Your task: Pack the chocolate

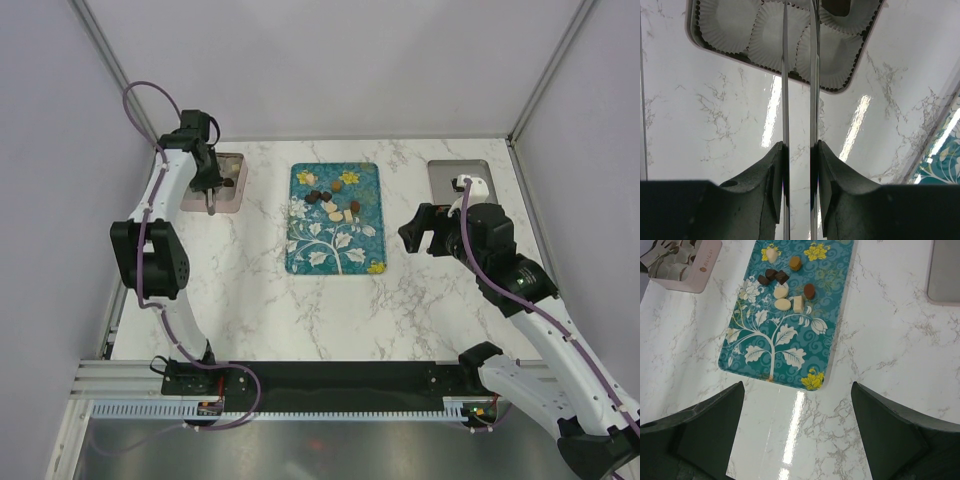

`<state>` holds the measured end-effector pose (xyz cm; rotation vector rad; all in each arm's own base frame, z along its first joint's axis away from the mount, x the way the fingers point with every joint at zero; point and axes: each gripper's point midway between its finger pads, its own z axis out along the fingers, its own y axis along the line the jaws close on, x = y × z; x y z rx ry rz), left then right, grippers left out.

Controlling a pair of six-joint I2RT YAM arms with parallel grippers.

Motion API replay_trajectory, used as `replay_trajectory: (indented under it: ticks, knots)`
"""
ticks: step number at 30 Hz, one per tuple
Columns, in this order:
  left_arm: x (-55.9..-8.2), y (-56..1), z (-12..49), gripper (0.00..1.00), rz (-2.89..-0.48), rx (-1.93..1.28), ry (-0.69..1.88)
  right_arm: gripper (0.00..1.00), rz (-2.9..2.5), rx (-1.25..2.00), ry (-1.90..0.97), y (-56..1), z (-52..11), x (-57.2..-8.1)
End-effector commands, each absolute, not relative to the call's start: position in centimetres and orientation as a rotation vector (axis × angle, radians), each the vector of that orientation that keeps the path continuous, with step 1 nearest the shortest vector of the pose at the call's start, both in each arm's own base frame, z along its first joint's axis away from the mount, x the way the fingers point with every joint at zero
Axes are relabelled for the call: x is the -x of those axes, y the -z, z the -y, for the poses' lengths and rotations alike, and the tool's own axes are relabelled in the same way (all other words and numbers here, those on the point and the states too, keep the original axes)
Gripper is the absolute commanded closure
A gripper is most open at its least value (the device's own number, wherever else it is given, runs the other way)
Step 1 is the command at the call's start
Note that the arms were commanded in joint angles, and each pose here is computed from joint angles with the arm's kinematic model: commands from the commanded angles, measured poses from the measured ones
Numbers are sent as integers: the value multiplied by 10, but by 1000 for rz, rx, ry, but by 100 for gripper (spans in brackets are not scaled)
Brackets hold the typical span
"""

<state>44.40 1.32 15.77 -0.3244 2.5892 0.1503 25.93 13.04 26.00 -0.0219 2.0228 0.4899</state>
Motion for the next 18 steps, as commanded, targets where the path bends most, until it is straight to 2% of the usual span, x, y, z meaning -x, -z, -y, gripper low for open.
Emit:
replay_trajectory:
  ticks: [1,18]
  knots:
    - [-453,-154,-24,63,-2574,303,-198,4,-1948,34,-510,-287,-131,-260]
    - [-469,-144,-31,58,-2577,303,-231,3,-1944,27,-494,-289,-128,-260]
